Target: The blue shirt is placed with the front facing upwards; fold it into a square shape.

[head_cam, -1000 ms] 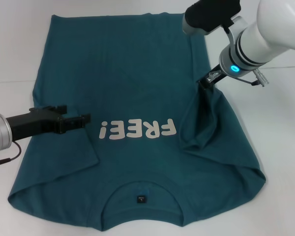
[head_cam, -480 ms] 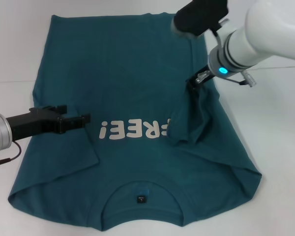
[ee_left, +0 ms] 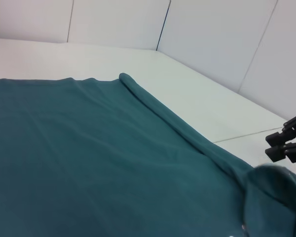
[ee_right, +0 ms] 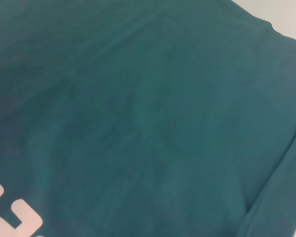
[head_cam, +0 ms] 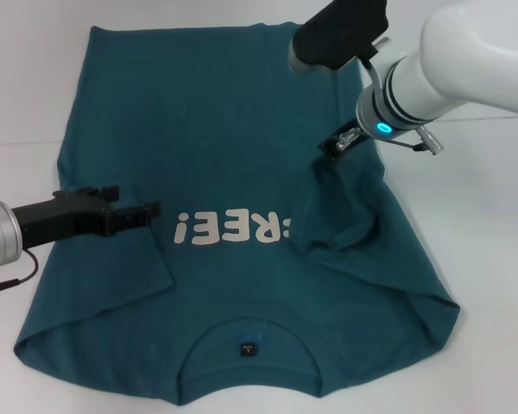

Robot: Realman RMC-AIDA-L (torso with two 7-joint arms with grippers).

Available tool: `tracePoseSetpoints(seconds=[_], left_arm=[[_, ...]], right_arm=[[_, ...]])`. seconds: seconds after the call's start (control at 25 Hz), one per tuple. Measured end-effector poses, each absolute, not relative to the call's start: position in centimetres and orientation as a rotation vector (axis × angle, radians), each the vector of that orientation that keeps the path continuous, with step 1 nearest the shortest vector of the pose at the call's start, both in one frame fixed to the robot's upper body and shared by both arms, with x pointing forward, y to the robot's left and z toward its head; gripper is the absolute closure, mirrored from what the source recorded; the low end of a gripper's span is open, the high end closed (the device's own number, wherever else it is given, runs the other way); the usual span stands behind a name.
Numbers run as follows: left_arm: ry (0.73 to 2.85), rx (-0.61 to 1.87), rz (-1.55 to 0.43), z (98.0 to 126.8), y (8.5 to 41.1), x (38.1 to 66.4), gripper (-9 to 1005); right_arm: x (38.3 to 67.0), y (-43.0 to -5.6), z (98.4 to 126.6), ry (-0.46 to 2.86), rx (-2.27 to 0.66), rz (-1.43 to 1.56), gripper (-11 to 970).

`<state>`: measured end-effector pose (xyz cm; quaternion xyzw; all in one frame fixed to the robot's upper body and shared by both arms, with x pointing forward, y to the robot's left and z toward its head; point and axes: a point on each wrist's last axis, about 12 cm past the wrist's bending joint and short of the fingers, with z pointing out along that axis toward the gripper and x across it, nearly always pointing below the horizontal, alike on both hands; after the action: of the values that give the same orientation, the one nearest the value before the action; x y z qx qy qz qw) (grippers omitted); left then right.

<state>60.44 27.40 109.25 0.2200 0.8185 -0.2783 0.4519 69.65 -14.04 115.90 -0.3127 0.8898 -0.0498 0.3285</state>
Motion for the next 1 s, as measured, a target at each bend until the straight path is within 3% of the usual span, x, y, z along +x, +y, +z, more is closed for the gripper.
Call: tracePoseSetpoints(seconds=[0.08,0.32,0.4,0.64,1.0], left_arm=[[2.022,0.545,-0.689,109.2,27.4,60.4,108],[2.024,0.545,-0.689,109.2,27.4,60.4,108],[2.025,0.545,-0.690,109.2,27.4,60.3,108],[2.030,0.536,-0.689,109.0,27.6,60.1,107],[2.033,0.549,-0.687,109.0,27.5,60.1,107]], right_arm=[[69.5,-14.3,116.2,2.333,-0.807,-0.122,828],[68.4,-15.5,117.8,2.361,-0.730,-0.070,644],[67.7,-16.1,118.2,2.436,-0.668,-0.027,411],[65.1,-16.2,116.8,2.576,-0.562,0.251,285],[65.0,-17.2,114.0,2.583,-0.481,0.259,294]])
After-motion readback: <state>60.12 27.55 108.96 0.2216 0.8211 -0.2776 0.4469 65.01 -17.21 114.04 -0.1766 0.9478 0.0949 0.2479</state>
